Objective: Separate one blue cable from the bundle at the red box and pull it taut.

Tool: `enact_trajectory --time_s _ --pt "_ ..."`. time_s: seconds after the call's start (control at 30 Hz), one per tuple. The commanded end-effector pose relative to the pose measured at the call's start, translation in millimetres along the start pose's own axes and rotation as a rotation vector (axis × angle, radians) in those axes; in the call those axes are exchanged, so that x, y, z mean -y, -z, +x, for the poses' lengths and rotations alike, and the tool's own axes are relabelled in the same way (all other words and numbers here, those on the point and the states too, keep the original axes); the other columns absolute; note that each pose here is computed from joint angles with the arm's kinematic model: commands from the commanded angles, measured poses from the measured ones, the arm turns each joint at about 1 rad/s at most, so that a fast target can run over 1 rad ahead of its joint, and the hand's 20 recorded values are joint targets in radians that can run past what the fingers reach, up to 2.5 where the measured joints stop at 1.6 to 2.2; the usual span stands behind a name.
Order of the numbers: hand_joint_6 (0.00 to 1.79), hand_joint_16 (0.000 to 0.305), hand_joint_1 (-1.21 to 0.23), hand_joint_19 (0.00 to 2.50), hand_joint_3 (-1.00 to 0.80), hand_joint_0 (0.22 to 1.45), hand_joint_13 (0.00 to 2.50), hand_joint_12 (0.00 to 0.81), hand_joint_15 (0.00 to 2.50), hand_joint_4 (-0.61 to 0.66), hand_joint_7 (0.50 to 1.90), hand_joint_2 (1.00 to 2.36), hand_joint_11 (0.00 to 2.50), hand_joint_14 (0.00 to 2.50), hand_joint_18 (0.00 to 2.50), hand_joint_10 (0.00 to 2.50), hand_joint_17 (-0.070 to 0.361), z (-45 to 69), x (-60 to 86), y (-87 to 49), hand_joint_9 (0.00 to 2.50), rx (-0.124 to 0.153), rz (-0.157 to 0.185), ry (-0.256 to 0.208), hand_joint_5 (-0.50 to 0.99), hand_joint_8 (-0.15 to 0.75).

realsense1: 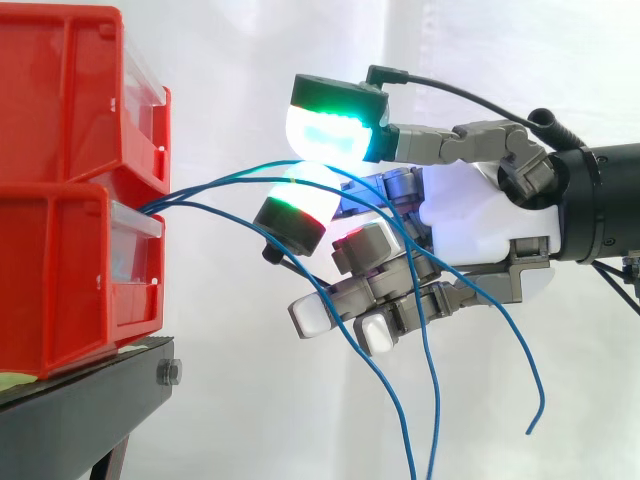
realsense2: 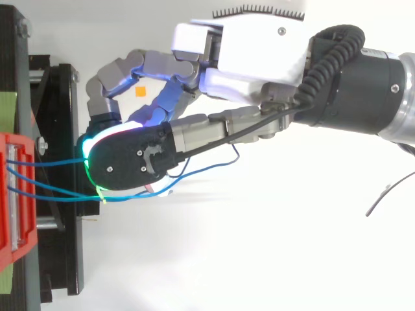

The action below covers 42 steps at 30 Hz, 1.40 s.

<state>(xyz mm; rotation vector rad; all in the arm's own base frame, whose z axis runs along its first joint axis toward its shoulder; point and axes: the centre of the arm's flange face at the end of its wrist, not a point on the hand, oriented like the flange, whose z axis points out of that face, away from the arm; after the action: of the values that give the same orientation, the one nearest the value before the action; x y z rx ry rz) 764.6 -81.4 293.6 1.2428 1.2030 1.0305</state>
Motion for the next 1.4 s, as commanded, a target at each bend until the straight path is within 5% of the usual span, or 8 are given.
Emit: enact_trajectory --time_s 0.0,0.8,0.93,0.97,1.1,1.3,1.33,1.37 --pt "0.77 0.049 -0.61 0.78 -0.15 0.59 0.76 0.396 0.56 0.03 1.22 1.02 1.04 0.02 0.84 0.03 0.111 0.1 1.0 -0.2 1.18 0.000 0.001 0.000 -0.12 0.337" --pt "0.91 0.045 -0.73 0.74 -0.14 0.66 0.72 0.375 0.54 -0.11 1.21 1.02 1.19 0.02 0.78 0.03 0.101 -0.1 0.2 0.3 1.13 0.000 0.003 0.000 -0.19 0.314" --pt "0.91 0.044 -0.73 0.69 -0.18 0.67 0.79 0.370 0.62 -0.09 1.14 1.02 1.60 0.02 0.78 0.01 0.099 -0.1 0.3 0.5 0.92 0.000 0.004 -0.001 -0.20 0.315" --pt "0.91 0.043 -0.72 0.69 -0.18 0.67 0.85 0.379 0.73 -0.09 1.13 1.02 1.79 0.02 0.76 0.09 0.097 0.0 1.4 0.2 0.86 0.000 0.006 0.000 -0.20 0.329" --pt "0.91 0.043 -0.73 0.71 -0.17 0.66 0.90 0.372 0.96 -0.09 1.12 1.02 1.58 0.02 0.73 0.95 0.097 0.0 1.4 0.2 0.56 0.000 0.006 0.000 -0.20 0.363" --pt "0.91 0.043 -0.74 0.71 -0.17 0.66 0.83 0.373 0.99 -0.12 1.13 1.02 1.48 0.02 0.72 1.22 0.097 -1.1 0.1 0.2 0.46 0.000 0.001 -0.002 -0.20 0.361" --pt "0.92 0.042 -0.74 0.68 -0.16 0.66 0.74 0.375 0.88 -0.12 1.09 1.02 1.43 0.02 0.72 1.09 0.096 -2.1 0.0 0.0 0.46 0.000 0.000 -0.002 -0.19 0.366" --pt "0.91 0.040 -0.75 0.61 -0.16 0.66 0.60 0.370 0.62 -0.13 1.10 1.02 1.53 0.02 0.65 0.33 0.091 -2.1 0.0 0.0 0.54 0.000 0.000 -0.002 -0.19 0.364"
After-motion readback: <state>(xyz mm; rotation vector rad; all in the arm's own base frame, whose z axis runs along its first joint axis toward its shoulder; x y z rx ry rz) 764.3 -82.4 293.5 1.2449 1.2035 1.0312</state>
